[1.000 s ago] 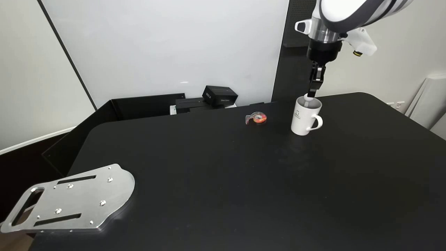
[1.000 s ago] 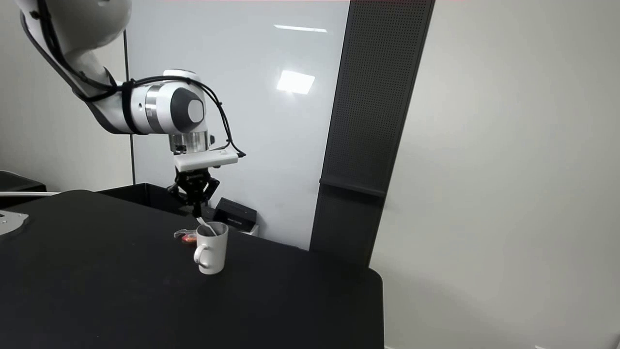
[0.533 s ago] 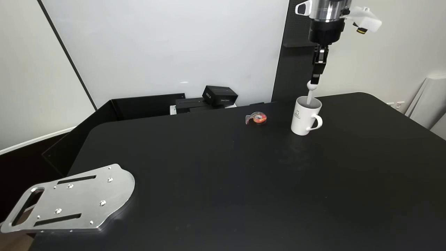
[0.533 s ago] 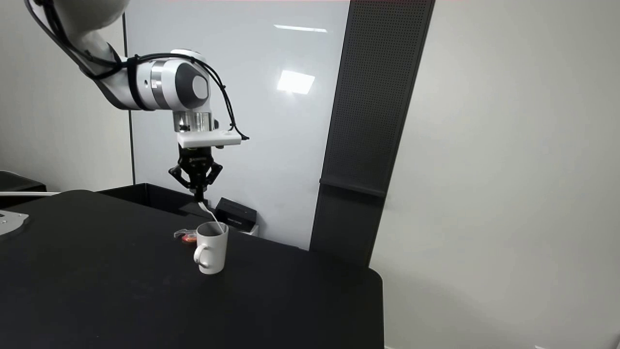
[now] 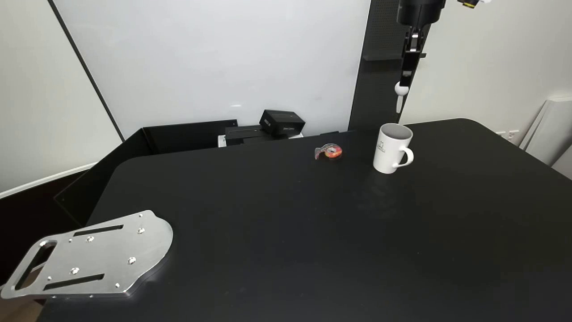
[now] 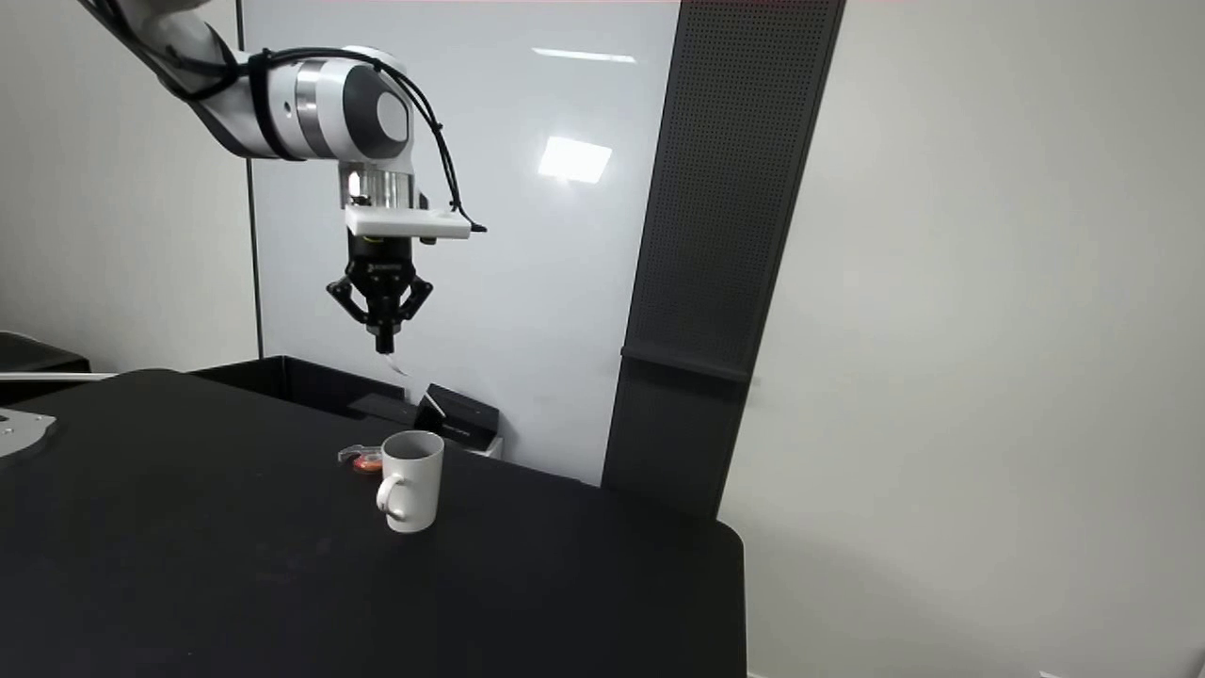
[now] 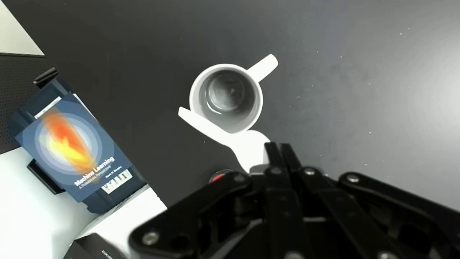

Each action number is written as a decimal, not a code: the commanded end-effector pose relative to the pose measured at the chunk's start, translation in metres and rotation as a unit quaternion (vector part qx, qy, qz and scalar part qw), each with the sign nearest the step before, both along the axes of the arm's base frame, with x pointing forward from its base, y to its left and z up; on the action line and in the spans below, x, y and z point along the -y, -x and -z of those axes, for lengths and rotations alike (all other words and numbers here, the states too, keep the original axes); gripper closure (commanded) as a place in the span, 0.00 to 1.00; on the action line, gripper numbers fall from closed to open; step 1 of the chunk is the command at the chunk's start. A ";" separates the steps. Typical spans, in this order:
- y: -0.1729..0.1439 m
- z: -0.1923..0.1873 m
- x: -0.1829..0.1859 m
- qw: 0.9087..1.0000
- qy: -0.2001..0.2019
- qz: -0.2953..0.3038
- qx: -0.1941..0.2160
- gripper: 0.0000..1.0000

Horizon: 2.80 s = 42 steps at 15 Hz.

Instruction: Remove the spoon from the mug.

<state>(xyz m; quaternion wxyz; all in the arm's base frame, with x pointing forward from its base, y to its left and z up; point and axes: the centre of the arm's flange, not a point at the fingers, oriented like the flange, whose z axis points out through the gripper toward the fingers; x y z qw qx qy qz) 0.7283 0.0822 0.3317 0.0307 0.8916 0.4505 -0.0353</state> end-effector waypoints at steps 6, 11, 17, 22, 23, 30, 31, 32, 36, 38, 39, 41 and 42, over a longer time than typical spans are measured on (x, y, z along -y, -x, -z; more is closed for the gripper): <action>0.023 -0.015 0.025 0.998 0.053 0.016 -0.016 0.99; 0.044 -0.005 0.022 0.997 0.067 -0.002 -0.030 0.99; 0.072 -0.003 -0.017 0.994 0.085 -0.056 -0.039 0.99; 0.099 0.010 -0.062 0.987 0.049 -0.151 -0.001 0.99; 0.104 0.014 -0.071 0.984 0.038 -0.173 0.011 0.99; 0.141 0.064 -0.118 0.941 -0.032 -0.304 0.146 0.99; 0.146 0.074 -0.121 0.934 -0.042 -0.319 0.157 0.99; 0.151 0.082 -0.123 0.929 -0.045 -0.328 0.166 0.99; 0.165 0.112 -0.123 0.916 -0.060 -0.354 0.180 0.99; 0.168 0.126 -0.121 0.914 -0.063 -0.360 0.176 0.99; 0.170 0.133 -0.120 0.914 -0.064 -0.361 0.173 0.99; 0.170 0.146 -0.119 0.915 -0.064 -0.362 0.166 0.99; 0.170 0.153 -0.118 0.915 -0.063 -0.362 0.163 0.99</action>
